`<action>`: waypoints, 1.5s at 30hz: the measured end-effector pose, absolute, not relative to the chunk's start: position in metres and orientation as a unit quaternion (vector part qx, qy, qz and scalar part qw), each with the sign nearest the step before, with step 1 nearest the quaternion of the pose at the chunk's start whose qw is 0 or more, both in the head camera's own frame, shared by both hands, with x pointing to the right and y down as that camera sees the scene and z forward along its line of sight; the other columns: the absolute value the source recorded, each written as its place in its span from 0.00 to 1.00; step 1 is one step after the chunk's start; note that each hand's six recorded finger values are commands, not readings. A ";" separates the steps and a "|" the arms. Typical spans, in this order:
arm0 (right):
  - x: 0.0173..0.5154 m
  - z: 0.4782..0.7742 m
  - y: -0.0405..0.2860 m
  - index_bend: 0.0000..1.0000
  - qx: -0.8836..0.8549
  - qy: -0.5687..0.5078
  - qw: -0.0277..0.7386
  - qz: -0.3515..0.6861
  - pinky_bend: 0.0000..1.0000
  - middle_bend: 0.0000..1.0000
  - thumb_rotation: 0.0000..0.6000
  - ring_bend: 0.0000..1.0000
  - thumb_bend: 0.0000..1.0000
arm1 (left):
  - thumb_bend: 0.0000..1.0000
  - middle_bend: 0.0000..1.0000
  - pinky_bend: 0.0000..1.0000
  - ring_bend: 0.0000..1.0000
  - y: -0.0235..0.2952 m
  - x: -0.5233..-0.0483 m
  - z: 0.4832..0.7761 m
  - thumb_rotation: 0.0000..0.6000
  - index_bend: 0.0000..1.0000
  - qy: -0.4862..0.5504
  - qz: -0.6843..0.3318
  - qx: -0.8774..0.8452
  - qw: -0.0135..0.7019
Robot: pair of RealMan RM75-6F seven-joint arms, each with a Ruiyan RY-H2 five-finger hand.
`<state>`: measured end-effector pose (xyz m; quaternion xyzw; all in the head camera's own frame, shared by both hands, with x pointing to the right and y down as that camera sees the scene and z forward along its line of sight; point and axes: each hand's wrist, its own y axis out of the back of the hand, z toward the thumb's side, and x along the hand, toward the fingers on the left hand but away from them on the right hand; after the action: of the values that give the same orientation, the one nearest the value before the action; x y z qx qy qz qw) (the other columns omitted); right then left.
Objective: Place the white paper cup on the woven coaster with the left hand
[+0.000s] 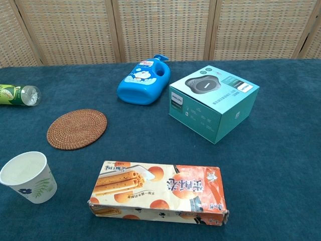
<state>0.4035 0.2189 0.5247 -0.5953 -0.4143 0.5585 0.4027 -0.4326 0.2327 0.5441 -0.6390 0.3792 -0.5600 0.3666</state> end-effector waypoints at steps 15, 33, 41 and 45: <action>0.406 0.528 0.218 0.00 -0.593 -0.415 0.398 0.564 0.00 0.00 1.00 0.00 0.00 | 0.00 0.00 0.13 0.01 0.231 -0.343 0.604 1.00 0.00 0.190 -0.452 -0.747 0.449; 0.406 0.532 0.219 0.00 -0.591 -0.411 0.396 0.570 0.00 0.00 1.00 0.00 0.00 | 0.00 0.27 0.36 0.34 0.239 -0.316 0.649 1.00 0.10 0.125 -0.432 -0.770 0.452; 0.407 0.532 0.218 0.00 -0.591 -0.412 0.395 0.571 0.00 0.00 1.00 0.00 0.00 | 0.00 0.45 0.41 0.49 0.235 -0.311 0.660 1.00 0.30 0.122 -0.434 -0.770 0.452; 0.408 0.533 0.218 0.00 -0.591 -0.412 0.394 0.571 0.00 0.00 1.00 0.00 0.00 | 0.00 0.46 0.41 0.49 0.231 -0.313 0.661 1.00 0.30 0.129 -0.438 -0.767 0.450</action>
<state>0.4076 0.2178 0.5331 -0.5908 -0.4117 0.5713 0.3937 -0.3127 0.2311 0.6612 -0.7674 0.1285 -0.4379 0.4503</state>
